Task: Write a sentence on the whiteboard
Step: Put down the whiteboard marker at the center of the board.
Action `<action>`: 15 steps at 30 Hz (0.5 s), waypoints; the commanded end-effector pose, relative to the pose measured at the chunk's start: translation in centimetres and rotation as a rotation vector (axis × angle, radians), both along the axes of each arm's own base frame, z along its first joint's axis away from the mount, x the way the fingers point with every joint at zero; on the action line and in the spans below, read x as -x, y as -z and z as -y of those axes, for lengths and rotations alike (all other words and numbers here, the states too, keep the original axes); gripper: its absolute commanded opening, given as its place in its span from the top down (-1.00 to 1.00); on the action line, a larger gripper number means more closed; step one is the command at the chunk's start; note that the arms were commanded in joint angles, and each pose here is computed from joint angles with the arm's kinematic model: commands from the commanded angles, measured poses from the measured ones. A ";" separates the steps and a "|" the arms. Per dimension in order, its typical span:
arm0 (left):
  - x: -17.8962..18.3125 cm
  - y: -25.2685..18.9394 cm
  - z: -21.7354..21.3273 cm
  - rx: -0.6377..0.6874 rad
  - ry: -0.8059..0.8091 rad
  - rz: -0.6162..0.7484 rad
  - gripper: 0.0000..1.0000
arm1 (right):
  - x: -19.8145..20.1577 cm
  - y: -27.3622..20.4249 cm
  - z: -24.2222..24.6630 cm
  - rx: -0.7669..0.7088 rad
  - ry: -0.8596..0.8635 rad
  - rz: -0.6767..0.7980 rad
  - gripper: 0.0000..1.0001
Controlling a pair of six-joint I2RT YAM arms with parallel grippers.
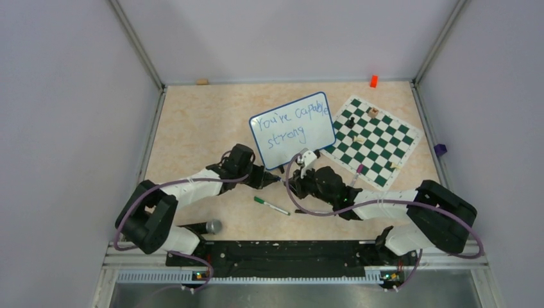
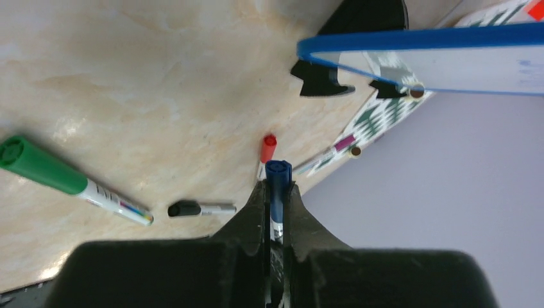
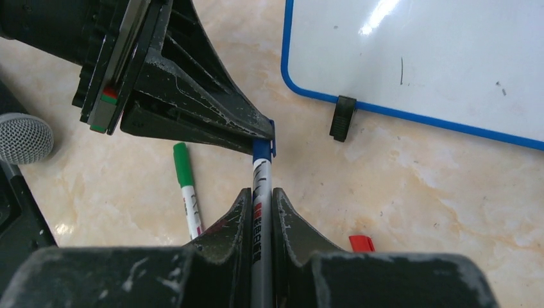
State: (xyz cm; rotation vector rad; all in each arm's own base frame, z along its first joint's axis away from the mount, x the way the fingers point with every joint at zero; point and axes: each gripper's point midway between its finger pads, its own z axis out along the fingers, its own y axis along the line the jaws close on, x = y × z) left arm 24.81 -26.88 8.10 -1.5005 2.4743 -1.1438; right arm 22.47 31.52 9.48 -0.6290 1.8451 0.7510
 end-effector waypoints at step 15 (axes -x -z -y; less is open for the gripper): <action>4.0 0.5 1.7 -0.156 0.242 0.097 0.70 | 0.6 -1.5 -0.8 -0.158 -0.055 -0.189 -0.48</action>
